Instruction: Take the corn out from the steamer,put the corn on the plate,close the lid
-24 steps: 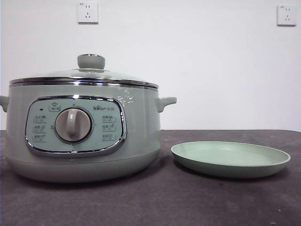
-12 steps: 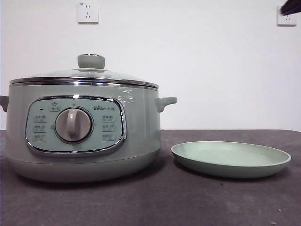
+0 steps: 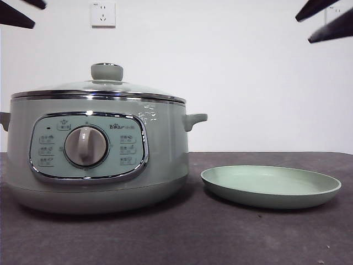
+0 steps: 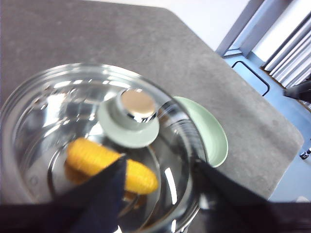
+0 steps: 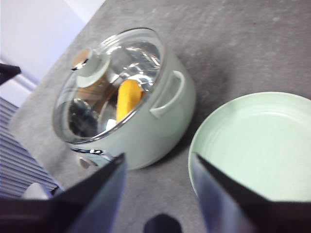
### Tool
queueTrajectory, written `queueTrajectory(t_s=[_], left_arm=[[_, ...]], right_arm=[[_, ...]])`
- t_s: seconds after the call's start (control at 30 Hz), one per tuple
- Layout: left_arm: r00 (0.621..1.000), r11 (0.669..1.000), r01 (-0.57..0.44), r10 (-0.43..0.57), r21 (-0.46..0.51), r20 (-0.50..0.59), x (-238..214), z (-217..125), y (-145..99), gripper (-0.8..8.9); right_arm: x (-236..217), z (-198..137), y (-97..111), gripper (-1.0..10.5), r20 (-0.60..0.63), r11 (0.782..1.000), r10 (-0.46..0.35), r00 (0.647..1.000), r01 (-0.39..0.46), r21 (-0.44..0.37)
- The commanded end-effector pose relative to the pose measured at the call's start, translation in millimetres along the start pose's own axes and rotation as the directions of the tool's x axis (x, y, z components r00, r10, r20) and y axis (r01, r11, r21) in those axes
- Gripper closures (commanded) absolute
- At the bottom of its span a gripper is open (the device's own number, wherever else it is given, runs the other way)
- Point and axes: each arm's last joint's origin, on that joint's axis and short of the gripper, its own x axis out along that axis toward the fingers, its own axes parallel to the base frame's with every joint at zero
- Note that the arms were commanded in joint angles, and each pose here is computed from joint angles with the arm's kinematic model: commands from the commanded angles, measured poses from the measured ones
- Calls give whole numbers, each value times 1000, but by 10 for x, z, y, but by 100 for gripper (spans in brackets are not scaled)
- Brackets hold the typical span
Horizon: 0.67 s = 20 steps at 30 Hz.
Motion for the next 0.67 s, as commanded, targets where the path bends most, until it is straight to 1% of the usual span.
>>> queueTrajectory(t_s=[0.03,0.1,0.2,0.3,0.5,0.67], left_arm=[[1000,1000,0,0,28,27,65,54,-25,312],[999,998,-37,35,43,40,123,83,-54,312],[994,993,-101,99,66,35,228,148,-106,312],[990,986,-140,139,90,18,361,225,-150,313],[979,968,-192,202,164,-42,707,337,-225,314],[957,948,-247,271,202,-105,1004,355,-230,314]], right_arm=[[15,17,15,532,6,1000,-10,1000,10,-13],[25,21,29,532,7,1000,-10,1000,10,-12],[39,17,45,533,2,1000,-2,1000,2,-9],[39,19,46,533,2,1000,-2,1000,2,5],[39,17,46,536,0,1000,-2,1000,2,25],[39,16,46,536,0,1000,-2,1000,2,27]])
